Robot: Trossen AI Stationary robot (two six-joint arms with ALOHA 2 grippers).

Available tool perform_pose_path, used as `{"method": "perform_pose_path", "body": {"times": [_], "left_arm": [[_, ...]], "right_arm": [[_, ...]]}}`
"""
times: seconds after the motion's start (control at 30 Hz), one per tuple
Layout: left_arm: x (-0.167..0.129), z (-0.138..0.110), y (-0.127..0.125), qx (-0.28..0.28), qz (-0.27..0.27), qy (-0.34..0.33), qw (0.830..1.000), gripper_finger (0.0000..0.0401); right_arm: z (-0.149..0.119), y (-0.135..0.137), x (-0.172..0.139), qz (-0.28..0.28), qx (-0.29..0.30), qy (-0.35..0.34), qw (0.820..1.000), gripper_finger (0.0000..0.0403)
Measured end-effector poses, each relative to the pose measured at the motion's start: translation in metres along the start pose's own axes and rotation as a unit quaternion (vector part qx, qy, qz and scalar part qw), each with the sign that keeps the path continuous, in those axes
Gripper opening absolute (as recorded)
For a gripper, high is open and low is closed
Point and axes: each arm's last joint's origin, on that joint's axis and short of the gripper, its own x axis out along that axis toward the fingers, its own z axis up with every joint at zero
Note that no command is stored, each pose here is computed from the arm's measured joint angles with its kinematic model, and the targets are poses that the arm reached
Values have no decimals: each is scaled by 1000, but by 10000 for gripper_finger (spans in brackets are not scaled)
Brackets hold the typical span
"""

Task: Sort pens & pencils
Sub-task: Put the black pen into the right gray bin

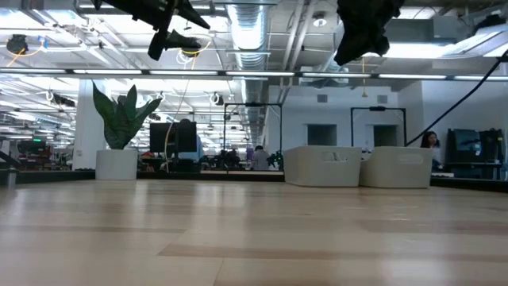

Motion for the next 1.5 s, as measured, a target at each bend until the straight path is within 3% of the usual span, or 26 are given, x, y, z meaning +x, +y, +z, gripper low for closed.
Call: {"method": "perform_pose_path", "body": {"times": [0.13,0.43,0.8,1.2,1.5], "left_arm": [[0,0,3,-56,39,-15,998,231],[0,-12,-8,-127,66,-8,990,231],[-20,-14,-53,-99,105,21,989,231],[-44,-30,-84,-159,132,79,975,231],[-36,-54,-103,-173,187,151,955,231]], "right_arm": [[0,0,-1,0,-4,0,1000,113],[0,0,1,0,-22,3,1000,113],[0,0,1,0,-43,3,999,113],[0,0,1,0,-57,3,998,113],[0,0,1,0,-63,1,998,113]]}}
